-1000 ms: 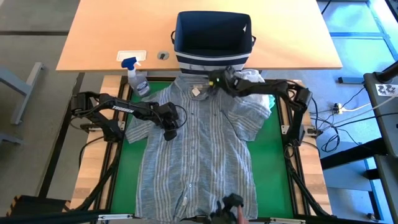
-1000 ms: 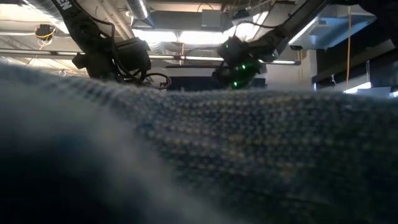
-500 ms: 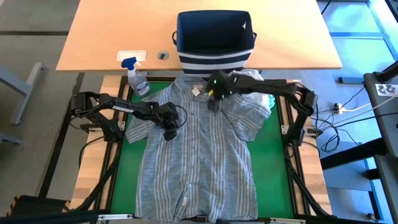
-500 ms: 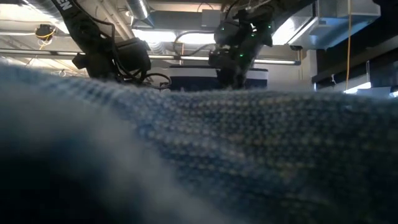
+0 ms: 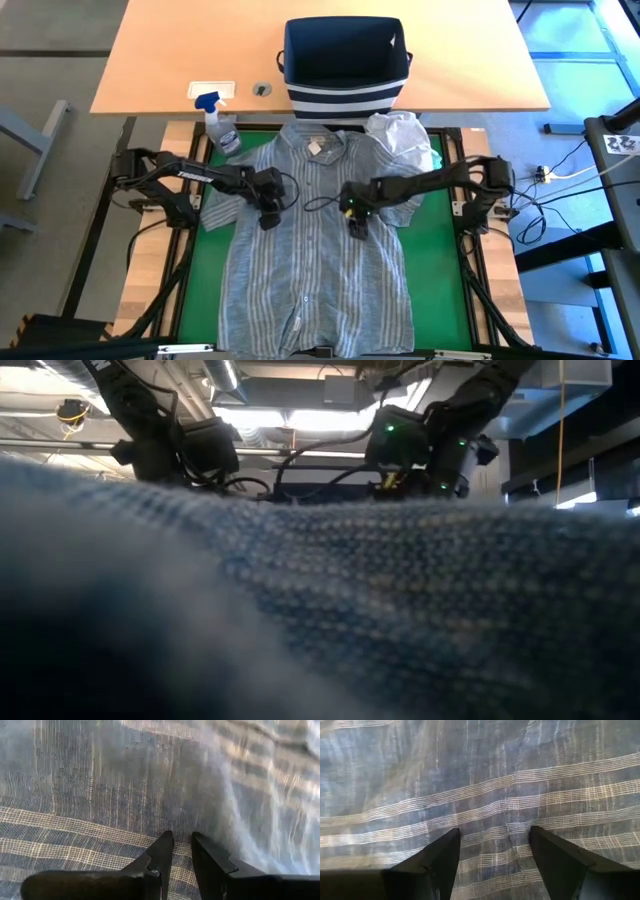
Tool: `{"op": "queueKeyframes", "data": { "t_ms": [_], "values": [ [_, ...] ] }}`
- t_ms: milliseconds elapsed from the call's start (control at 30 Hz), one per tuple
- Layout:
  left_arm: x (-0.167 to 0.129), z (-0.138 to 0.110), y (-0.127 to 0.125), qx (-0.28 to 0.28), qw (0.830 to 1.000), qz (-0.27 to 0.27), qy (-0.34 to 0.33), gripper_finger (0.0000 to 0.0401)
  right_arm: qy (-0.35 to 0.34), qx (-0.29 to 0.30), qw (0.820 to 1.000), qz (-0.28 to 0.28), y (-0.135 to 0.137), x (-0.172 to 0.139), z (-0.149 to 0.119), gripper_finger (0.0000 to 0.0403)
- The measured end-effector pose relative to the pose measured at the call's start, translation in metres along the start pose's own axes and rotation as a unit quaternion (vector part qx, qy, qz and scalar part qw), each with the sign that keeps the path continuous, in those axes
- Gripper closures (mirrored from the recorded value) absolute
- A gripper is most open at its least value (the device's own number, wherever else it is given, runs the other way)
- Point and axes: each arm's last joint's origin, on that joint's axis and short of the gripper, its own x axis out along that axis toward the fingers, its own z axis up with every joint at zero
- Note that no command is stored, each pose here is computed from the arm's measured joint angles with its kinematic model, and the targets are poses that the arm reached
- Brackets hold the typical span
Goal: Fold laundry
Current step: Fold the blue polo shirt
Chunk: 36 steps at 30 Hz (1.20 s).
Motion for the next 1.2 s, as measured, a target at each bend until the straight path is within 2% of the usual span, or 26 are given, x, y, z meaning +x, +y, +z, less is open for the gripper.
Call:
{"op": "queueKeyframes", "data": {
  "t_ms": [167,300,400,533,667,867,967,1100,1200],
  "values": [
    [-0.002,-0.015,-0.007,0.025,0.997,0.015,0.070,0.0331,-0.002,-0.024,1.000,-0.012,0.020,0.001,-0.006,0.0160],
    [-0.012,-0.020,-0.008,0.038,0.994,0.023,0.097,0.0331,-0.014,-0.046,0.998,-0.051,0.025,-0.024,0.004,0.0160],
    [-0.031,-0.011,-0.007,0.045,0.995,0.059,0.073,0.0331,-0.051,-0.056,0.991,-0.112,0.018,-0.068,0.021,0.0160],
    [-0.065,0.010,-0.009,0.070,0.994,0.077,-0.013,0.0331,-0.035,-0.027,0.987,-0.153,-0.001,-0.115,0.012,0.0160],
    [-0.086,0.018,-0.006,0.074,0.991,0.085,-0.068,0.0331,-0.055,0.068,0.982,-0.169,-0.022,-0.168,-0.019,0.0160],
    [-0.091,0.019,0.004,0.053,0.991,0.098,-0.074,0.0331,-0.071,0.240,0.958,-0.143,-0.030,-0.207,-0.086,0.0160],
    [-0.090,0.020,0.006,0.050,0.991,0.099,-0.077,0.0331,-0.058,0.315,0.939,-0.129,-0.027,-0.204,-0.117,0.0160],
    [-0.089,0.020,0.007,0.047,0.991,0.099,-0.079,0.0331,-0.057,0.426,0.895,-0.116,-0.025,-0.187,-0.146,0.0160],
    [-0.089,0.020,0.007,0.052,0.990,0.099,-0.081,0.0331,-0.040,0.482,0.867,-0.119,-0.026,-0.171,-0.162,0.0160]
  ]
}}
